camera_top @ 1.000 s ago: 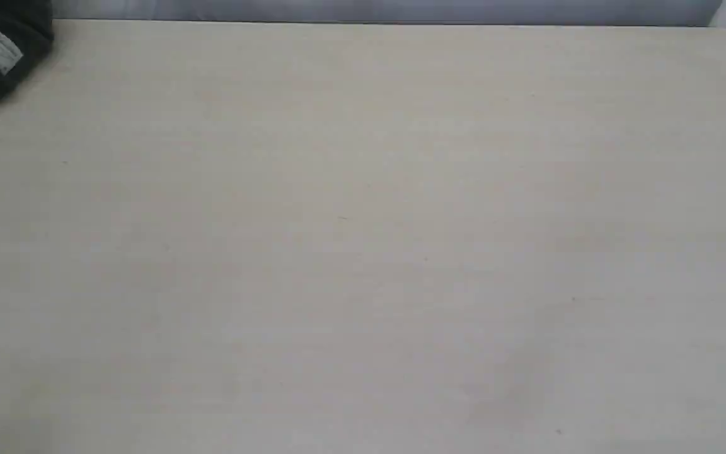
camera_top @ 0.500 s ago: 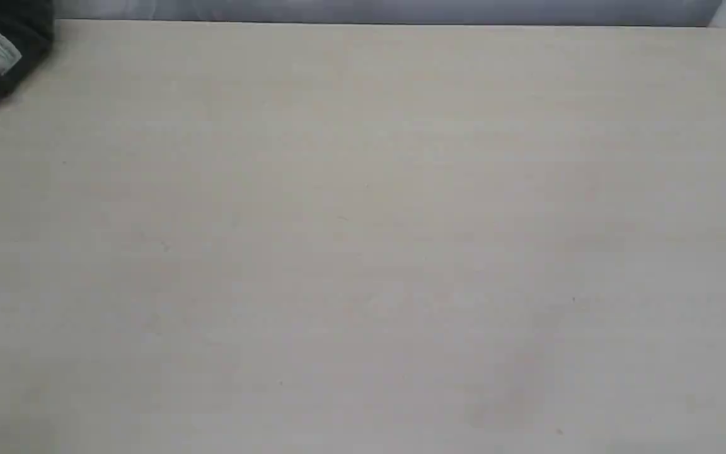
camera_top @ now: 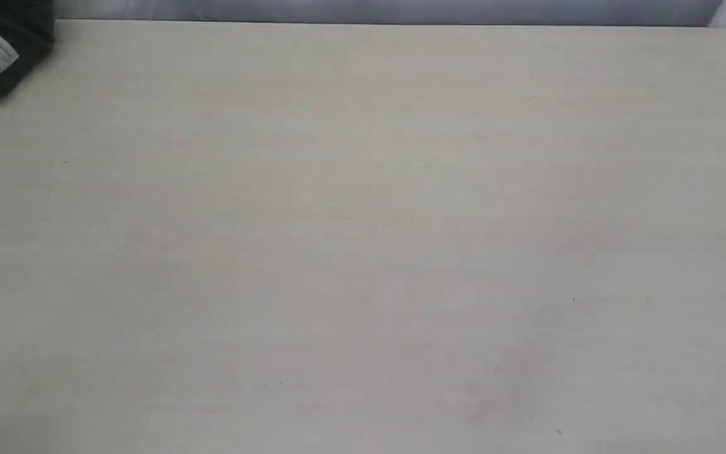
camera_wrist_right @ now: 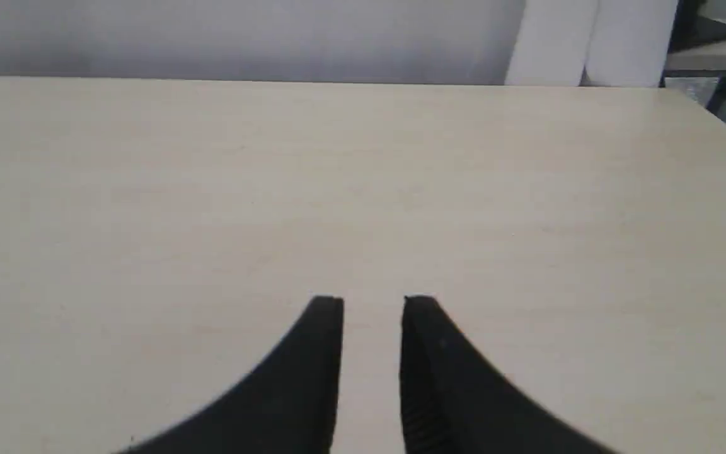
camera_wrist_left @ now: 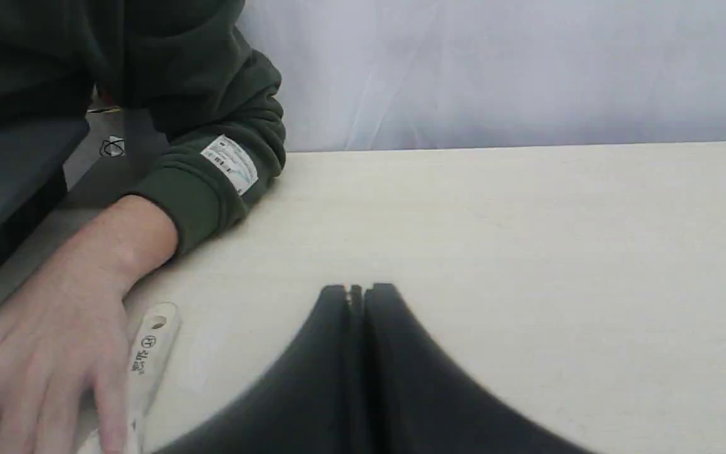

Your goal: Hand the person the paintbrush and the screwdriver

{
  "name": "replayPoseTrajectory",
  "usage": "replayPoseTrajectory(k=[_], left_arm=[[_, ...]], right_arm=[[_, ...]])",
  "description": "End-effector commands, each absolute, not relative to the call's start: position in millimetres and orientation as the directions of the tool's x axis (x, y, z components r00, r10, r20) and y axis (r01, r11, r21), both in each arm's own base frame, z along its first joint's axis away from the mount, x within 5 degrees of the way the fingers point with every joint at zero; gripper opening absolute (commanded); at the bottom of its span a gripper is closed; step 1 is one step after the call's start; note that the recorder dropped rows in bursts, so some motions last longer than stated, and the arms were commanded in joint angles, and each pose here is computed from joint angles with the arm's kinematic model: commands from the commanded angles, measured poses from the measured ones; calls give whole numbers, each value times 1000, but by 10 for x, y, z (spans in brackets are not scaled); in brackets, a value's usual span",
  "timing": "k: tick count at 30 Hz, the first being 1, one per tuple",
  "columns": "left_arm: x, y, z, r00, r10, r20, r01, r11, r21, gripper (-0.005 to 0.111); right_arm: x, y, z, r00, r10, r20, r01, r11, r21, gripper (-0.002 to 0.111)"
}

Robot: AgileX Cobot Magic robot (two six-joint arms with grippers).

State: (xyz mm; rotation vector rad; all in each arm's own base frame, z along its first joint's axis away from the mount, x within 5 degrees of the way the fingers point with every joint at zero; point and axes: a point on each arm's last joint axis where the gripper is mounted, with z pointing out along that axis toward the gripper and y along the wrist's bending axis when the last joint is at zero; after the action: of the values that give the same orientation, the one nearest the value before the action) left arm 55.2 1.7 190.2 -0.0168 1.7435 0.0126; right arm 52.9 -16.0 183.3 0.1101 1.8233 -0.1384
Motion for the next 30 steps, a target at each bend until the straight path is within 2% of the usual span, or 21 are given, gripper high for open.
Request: replayPoseTrajectory(k=[1,17,30], left_arm=[[552,11,1904,-164,-10,-986,-11,1000,-8,0],[553,11,1906,-161,-10,-987,-11,1000,-8,0],[553,12,1908,-159,-6,-987,-11,1000,-4,0]], right_arm=[[529,-126,1820,-264,-60,-963,96,991,-88,19],[531,-15,1807,-267,-137,-954,-43,990,-131,19],[531,-13,1807,-267,-142,-953,-46,990,-134,19]])
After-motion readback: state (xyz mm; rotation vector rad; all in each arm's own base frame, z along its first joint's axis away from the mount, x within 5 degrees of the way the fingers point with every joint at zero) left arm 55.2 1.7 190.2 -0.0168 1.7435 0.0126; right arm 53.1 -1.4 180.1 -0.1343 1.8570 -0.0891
